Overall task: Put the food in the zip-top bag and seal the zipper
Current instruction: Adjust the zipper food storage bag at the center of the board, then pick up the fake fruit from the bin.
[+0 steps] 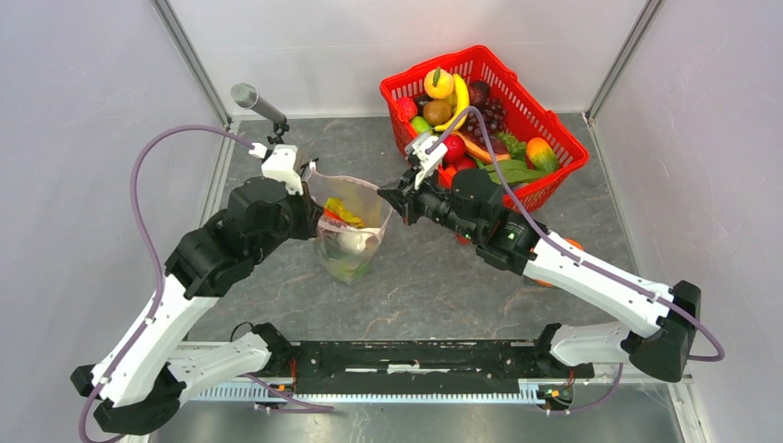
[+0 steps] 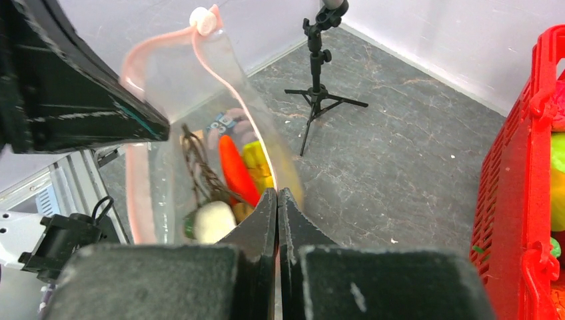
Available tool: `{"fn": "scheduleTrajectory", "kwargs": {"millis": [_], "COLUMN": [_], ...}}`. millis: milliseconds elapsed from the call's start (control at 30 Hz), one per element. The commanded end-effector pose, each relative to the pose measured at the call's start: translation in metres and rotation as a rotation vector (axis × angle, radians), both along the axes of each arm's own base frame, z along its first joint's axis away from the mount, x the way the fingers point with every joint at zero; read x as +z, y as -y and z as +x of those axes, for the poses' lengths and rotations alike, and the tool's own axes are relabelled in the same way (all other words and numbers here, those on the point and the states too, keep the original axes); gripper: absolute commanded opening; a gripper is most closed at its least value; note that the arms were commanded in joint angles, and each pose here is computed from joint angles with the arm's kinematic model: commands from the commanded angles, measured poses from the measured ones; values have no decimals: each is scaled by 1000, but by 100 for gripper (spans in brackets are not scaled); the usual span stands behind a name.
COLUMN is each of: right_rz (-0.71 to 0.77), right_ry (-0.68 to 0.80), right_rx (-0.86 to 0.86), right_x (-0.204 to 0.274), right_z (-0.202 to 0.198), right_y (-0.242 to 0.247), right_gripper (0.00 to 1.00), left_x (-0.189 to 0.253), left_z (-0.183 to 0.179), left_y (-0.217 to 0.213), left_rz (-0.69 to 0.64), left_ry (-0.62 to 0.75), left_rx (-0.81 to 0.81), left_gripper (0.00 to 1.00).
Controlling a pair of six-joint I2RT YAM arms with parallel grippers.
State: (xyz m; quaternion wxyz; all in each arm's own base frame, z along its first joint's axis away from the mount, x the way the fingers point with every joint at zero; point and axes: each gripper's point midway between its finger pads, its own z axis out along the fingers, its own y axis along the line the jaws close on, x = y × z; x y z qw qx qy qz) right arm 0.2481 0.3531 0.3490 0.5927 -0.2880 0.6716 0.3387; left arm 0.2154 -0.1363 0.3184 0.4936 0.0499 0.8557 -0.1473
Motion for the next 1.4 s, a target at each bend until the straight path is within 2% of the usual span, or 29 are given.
{"fn": "scheduleTrajectory", "kwargs": {"millis": [0,133,200,267,300,333,400,433,467,533,600,733,900,1033,1233,1367], "right_rz": [91,25,-21,-34,-31,-26,-6,6,10,14,23,9,-67,-56,-30,-46], "right_ry": [42,-12,-44,-67,-68,-58,-24,-1,21,58,96,137,49,-71,-265,-305], "right_rx": [-54,-75,-73,-65,-61,-72,-60,-65,-66,-81,-100,-262,-542,-555,-517,-504], "right_x": [25,-5,-26,-36,-35,-29,-10,2,11,30,46,53,22,-17,-75,-99], "right_z": [12,25,29,32,33,38,40,43,44,49,53,74,130,168,208,223], "right_y": [7,7,7,9,10,14,19,23,27,37,46,80,142,162,170,164], "right_gripper": [0,0,5,19,32,36,39,45,55,66,72,76,82,91,95,95], "left_x": [22,7,0,-3,-3,-4,-4,-4,-4,-3,-3,-1,3,6,5,3], "left_z": [2,4,6,8,9,10,13,14,15,16,18,18,17,15,13,12], "left_y": [-1,6,9,11,12,13,15,16,17,19,19,20,22,24,24,27], "left_rz": [-1,2,6,8,5,6,4,3,1,3,6,3,-13,-33,-49,-57], "left_ry": [49,12,0,-2,1,3,8,12,13,15,18,29,46,60,63,57], "left_rx": [-18,-25,-31,-33,-33,-34,-32,-34,-36,-40,-40,-44,-61,-73,-79,-90], "left_gripper": [2,2,2,2,2,2,2,2,2,2,2,2,2,2,2,2]}}
